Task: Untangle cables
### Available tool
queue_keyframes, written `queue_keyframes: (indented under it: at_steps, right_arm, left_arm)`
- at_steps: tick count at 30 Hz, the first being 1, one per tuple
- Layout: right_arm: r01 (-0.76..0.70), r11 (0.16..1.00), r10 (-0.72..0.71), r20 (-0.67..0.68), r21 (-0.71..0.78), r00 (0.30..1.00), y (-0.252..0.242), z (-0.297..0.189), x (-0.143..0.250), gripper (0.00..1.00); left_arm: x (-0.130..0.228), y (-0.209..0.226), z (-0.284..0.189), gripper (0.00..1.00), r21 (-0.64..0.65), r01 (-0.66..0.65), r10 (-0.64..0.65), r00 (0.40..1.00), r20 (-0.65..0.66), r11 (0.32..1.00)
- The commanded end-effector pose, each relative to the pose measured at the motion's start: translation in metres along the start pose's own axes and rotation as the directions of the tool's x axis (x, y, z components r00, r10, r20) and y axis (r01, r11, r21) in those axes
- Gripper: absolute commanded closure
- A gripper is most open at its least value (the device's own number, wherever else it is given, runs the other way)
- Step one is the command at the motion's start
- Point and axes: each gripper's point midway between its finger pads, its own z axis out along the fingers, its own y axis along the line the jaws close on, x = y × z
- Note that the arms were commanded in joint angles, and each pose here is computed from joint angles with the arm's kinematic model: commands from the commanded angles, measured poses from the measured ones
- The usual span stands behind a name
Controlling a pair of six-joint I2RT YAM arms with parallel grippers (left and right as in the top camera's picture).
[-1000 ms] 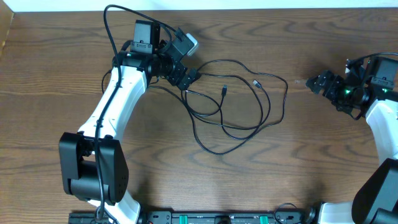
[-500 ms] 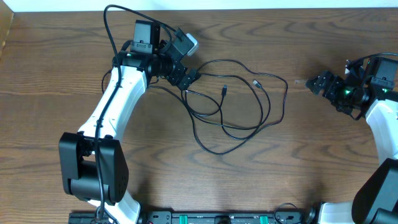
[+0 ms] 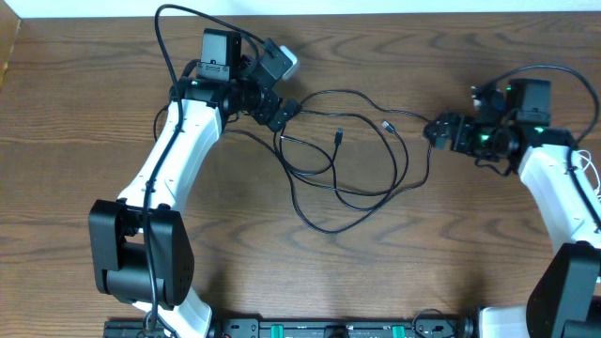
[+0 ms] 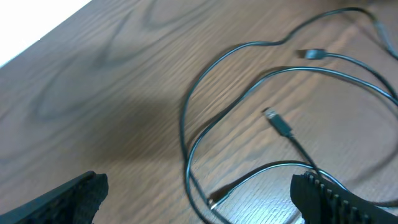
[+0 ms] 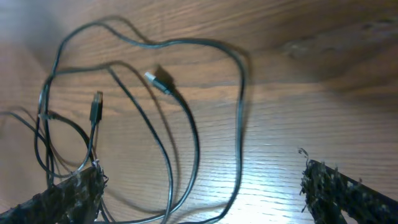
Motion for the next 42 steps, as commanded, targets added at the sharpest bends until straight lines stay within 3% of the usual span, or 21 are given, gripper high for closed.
queue_keyframes:
  at_steps: [1,4,6,10,12,16,24,32,37,42]
  right_arm:
    - [0.081,0.995,-0.079,-0.029,0.055,0.996,0.009,0.012,0.007,0.01]
    - [0.114,0.989,-0.107,-0.07,0.099,0.992,0.012,0.02,0.018,0.01]
    - [0.097,0.976,-0.08,-0.091,0.197,0.993,-0.002,0.022,0.024,0.01]
    - [-0.017,0.855,0.078,-0.097,0.518,0.992,-0.064,0.014,0.041,0.01]
    - [-0.056,0.796,0.151,-0.107,0.603,0.983,-0.086,0.011,0.053,0.01]
    - [-0.123,0.744,0.286,-0.147,0.657,0.947,-0.117,0.018,0.08,0.08]
    - [-0.227,0.622,0.509,-0.166,0.75,0.845,-0.181,0.011,0.134,0.11]
    - [-0.451,0.462,0.667,0.036,0.763,0.744,-0.253,-0.015,0.164,0.03]
    - [-0.592,0.396,0.651,0.24,0.702,0.72,-0.3,-0.029,0.139,0.01]
    - [-0.681,0.403,0.551,0.432,0.611,0.714,-0.334,-0.042,0.095,0.01]
  left_arm:
    - [0.035,0.046,-0.01,0.02,-0.261,0.204,-0.237,0.966,-0.101,0.944]
    - [0.059,0.075,-0.024,0.02,-0.415,0.325,-0.396,0.913,-0.098,0.85]
    - [0.067,0.082,-0.03,0.02,-0.433,0.369,-0.446,0.891,-0.088,0.823]
    - [0.083,0.088,-0.038,0.02,-0.448,0.407,-0.498,0.861,-0.103,0.796]
    - [0.087,0.086,-0.039,0.02,-0.446,0.41,-0.507,0.853,-0.121,0.796]
    - [0.09,0.082,-0.038,0.02,-0.441,0.414,-0.515,0.847,-0.134,0.796]
    - [0.09,0.082,-0.038,0.02,-0.439,0.42,-0.519,0.844,-0.132,0.795]
    - [0.09,0.082,-0.038,0.02,-0.439,0.42,-0.519,0.844,-0.132,0.795]
    - [0.09,0.082,-0.038,0.02,-0.439,0.42,-0.519,0.844,-0.132,0.795]
    - [0.09,0.082,-0.038,0.02,-0.439,0.419,-0.519,0.844,-0.132,0.795]
